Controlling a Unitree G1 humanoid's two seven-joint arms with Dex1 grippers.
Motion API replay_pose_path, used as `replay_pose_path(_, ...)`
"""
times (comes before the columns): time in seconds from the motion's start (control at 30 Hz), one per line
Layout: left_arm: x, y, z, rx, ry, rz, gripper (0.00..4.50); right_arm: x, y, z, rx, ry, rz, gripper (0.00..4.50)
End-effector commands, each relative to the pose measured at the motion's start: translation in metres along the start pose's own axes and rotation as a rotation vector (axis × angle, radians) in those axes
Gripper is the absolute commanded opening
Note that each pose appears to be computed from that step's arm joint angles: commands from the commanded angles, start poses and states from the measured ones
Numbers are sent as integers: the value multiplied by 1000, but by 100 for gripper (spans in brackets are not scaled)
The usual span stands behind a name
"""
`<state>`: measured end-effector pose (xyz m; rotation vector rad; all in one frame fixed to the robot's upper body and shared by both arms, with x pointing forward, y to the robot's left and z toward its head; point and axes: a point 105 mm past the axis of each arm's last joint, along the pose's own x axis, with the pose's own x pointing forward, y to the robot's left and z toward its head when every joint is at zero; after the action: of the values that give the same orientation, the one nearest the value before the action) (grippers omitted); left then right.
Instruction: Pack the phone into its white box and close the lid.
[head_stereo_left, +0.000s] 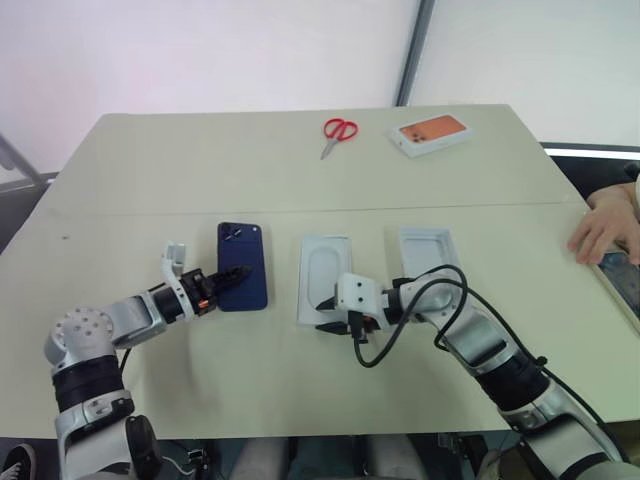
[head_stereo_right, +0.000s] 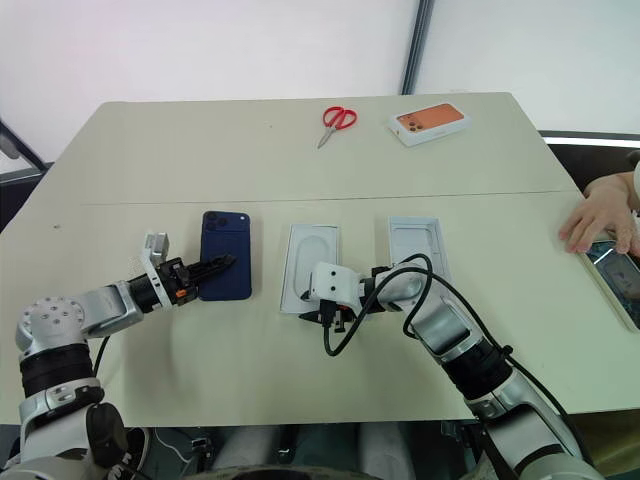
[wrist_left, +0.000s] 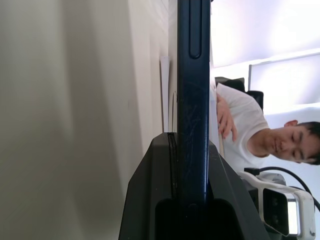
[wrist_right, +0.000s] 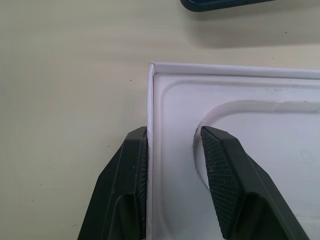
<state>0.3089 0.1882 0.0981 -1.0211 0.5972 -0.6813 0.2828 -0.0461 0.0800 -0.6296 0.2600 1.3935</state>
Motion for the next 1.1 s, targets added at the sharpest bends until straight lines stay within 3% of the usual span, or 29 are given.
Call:
replay_pose_path(0.03, 3, -25, 12, 39, -28, -97, 0, 3, 6, -1, 12, -4, 26, 167)
replay_pose_path(0.67, 11, -47, 16, 41, -12, -152, 0, 50, 3, 31, -42, -74, 57, 167)
replay_pose_path(0.93, 10, -43, 12, 41, -13, -133, 0, 50, 1, 32, -15, -90, 40, 167)
replay_pose_path(1.03, 10, -41, 10, 41, -11, -128, 0, 49, -4, 35, -1, -99, 1, 256)
replay_pose_path(1.1, 10, -41, 10, 39, -11, -128, 0, 47, -2, 38, -16, -105, 5, 349)
